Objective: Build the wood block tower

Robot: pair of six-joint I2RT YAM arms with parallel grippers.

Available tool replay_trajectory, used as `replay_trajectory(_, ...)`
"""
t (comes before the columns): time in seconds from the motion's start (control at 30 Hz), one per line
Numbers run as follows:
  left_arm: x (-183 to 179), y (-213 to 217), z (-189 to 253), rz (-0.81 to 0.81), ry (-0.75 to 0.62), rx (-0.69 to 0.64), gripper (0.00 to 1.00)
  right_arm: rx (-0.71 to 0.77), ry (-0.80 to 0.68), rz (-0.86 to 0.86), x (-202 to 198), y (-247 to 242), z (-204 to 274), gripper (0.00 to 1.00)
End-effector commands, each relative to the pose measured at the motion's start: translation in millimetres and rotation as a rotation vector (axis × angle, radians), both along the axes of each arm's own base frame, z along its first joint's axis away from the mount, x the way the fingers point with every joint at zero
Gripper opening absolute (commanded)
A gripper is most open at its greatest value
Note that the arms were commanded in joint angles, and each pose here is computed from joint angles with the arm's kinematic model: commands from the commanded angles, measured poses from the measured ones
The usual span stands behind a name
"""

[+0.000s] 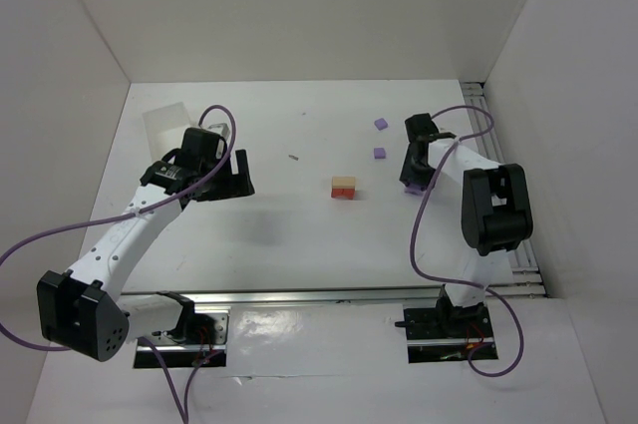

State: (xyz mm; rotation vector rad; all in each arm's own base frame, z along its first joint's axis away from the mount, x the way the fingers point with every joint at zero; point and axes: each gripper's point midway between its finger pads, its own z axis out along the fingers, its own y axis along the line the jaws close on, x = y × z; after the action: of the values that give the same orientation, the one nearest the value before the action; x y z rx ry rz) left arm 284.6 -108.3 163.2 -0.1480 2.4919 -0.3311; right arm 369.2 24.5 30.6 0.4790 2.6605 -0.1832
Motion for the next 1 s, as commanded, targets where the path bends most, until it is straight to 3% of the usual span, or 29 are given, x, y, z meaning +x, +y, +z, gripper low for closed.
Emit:
replay_trajectory(0.0, 7.2, 0.8, 13.3, 0.001, -0.038, 0.011, 0.92, -0.006, -0.142, -0.002, 18.9, 0.8, 58.1, 0.4)
replay_trajectory(0.13, 9.5, 7.1, 15.8, 0.025, -0.048, 0.039, 0.92, 0.014, -0.213, 0.026, 21.6, 17.4, 100.1, 0.4)
replay_trajectory(0.4, 12.2, 11.0, 25.4, 0.051, -0.073, 0.047, 0.92, 0.11, -0.32, 0.129, 14.1, 105.9, 150.2, 0.4)
replay_trajectory(0.57, 10.7, 14.9, 26.8, 0.063, -0.077, 0.06, 0.92, 0.109, -0.286, 0.198, 1.8, 155.6, 142.3, 0.4)
replay_trajectory(0.97, 7.1, 14.3, 19.7, 0.056, -0.057, 0.059, 0.92, 0.084, -0.218, 0.246, -4.9, 199.6, 108.2, 0.41)
